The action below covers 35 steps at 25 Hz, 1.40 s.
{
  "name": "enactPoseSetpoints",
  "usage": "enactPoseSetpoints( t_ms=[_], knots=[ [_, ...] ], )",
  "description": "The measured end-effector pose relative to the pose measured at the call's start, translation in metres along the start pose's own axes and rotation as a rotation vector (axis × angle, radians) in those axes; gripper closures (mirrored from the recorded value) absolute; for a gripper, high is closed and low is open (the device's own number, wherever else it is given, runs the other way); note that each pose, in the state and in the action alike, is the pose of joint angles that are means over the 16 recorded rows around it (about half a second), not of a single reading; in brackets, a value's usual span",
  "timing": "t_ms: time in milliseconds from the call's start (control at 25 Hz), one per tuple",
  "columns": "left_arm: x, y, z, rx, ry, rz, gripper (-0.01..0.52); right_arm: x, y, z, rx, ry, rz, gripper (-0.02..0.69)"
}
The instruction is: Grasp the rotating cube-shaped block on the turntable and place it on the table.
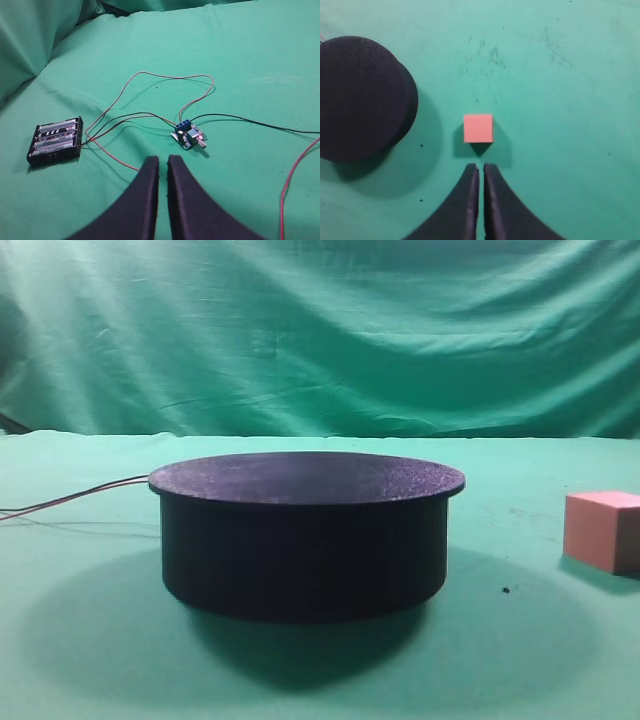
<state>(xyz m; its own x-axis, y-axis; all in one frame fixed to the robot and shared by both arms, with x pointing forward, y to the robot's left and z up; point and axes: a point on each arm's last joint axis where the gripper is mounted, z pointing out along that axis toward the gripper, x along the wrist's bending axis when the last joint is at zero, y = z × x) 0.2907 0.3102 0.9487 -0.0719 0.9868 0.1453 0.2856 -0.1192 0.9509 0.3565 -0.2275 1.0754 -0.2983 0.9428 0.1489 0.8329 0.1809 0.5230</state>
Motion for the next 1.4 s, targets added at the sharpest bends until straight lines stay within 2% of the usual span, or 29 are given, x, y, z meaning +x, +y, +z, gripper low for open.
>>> enactPoseSetpoints(
  t_ms=[280, 680, 920, 1400],
  knots=[
    [0.0, 0.0, 0.0, 0.0, 0.0, 0.0, 0.514, -0.003, -0.011, -0.006, -0.098, 0.031, -0.016, 0.665],
    [0.0, 0.0, 0.0, 0.0, 0.0, 0.0, 0.514, -0.005, -0.01, -0.008, -0.283, 0.041, -0.185, 0.665],
    [0.0, 0.0, 0.0, 0.0, 0.0, 0.0, 0.514, -0.02, -0.026, -0.002, -0.466, -0.016, -0.209, 0.665],
    [0.0, 0.0, 0.0, 0.0, 0.0, 0.0, 0.514, -0.051, -0.101, 0.034, -0.772, -0.174, -0.062, 0.665]
  ],
)
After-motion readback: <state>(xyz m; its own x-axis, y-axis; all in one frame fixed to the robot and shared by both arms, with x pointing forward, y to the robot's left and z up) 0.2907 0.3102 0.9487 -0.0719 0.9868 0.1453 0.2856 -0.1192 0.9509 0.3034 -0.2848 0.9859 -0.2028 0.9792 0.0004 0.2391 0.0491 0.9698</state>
